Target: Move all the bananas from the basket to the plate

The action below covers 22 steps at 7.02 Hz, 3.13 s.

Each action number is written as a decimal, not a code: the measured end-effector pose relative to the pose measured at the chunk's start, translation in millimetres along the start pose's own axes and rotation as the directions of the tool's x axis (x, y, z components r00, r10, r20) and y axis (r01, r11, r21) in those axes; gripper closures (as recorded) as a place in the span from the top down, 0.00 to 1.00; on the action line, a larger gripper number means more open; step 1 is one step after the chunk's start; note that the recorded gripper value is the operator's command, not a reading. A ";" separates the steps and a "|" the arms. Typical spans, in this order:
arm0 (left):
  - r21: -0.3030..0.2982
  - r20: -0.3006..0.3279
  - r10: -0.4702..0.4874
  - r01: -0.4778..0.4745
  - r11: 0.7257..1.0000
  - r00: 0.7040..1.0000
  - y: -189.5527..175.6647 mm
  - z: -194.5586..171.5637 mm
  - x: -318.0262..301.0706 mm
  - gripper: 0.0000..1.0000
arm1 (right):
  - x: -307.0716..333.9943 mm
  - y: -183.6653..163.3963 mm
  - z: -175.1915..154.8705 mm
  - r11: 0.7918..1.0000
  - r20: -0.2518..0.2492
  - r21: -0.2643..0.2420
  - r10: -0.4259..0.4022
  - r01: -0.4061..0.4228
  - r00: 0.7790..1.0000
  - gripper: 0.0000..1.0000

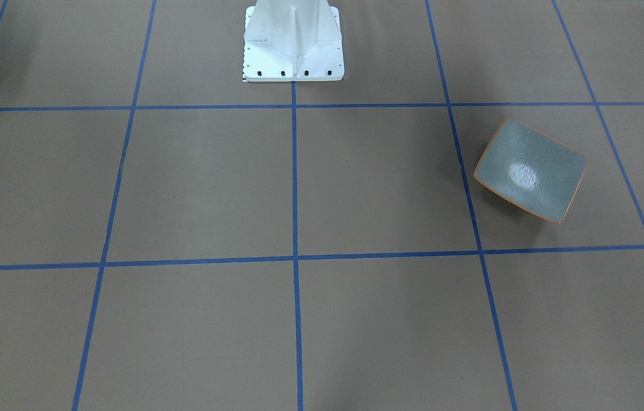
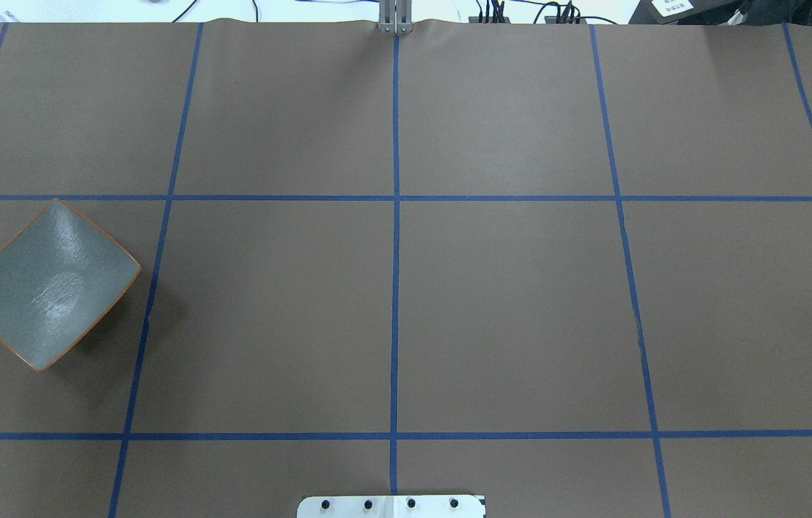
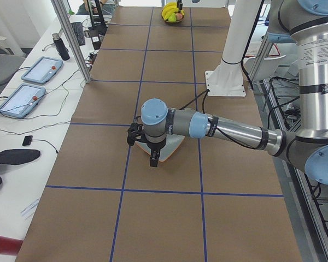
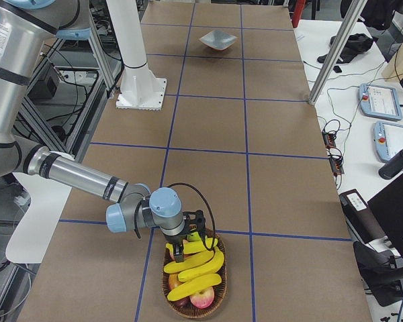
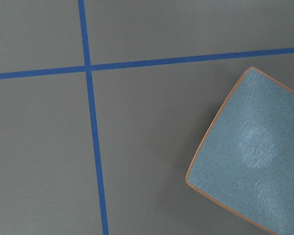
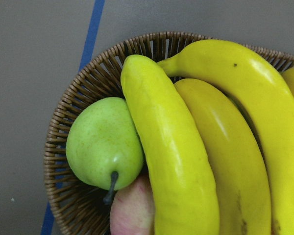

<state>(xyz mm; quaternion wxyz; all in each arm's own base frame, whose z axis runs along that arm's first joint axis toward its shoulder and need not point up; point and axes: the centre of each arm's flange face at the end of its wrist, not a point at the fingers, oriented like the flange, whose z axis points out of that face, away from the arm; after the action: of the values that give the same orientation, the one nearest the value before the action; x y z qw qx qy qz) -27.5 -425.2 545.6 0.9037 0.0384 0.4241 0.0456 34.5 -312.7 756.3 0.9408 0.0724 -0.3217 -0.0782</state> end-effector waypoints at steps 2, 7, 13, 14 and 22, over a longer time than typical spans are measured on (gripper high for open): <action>0.002 0.001 0.002 -0.002 1.000 1.000 -0.5 -1.0 0.9 1.00 | 0.7 1.0 0.9 1.000 0.000 -0.002 0.001 -0.001 1.000 0.73; 0.008 0.002 0.007 -0.007 1.000 1.000 -1.9 -3.8 4.0 1.00 | 3.3 2.1 4.2 1.000 0.000 -0.008 0.001 -0.001 1.000 0.00; 0.018 0.000 0.014 -0.014 1.000 1.000 -4.3 -7.8 9.0 1.00 | -13.9 -18.5 -44.8 0.994 0.114 0.108 -0.013 0.001 0.993 0.00; 0.019 -0.001 0.016 -0.016 1.000 1.000 -4.5 -8.6 10.1 1.00 | -15.6 -19.3 -51.1 0.993 0.127 0.122 -0.013 -0.002 0.992 0.00; 0.045 -0.008 0.023 -0.023 0.999 1.000 -10.2 -20.2 24.8 1.00 | -0.2 -43.0 -92.0 0.969 0.160 0.226 0.068 -0.104 0.985 0.00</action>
<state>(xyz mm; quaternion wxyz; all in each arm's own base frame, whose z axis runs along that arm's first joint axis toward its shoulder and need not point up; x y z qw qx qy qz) -26.8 -431.8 512.8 0.9002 0.0632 0.4283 0.0468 86.7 -346.8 676.1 0.9011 0.1625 -0.4019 -0.0042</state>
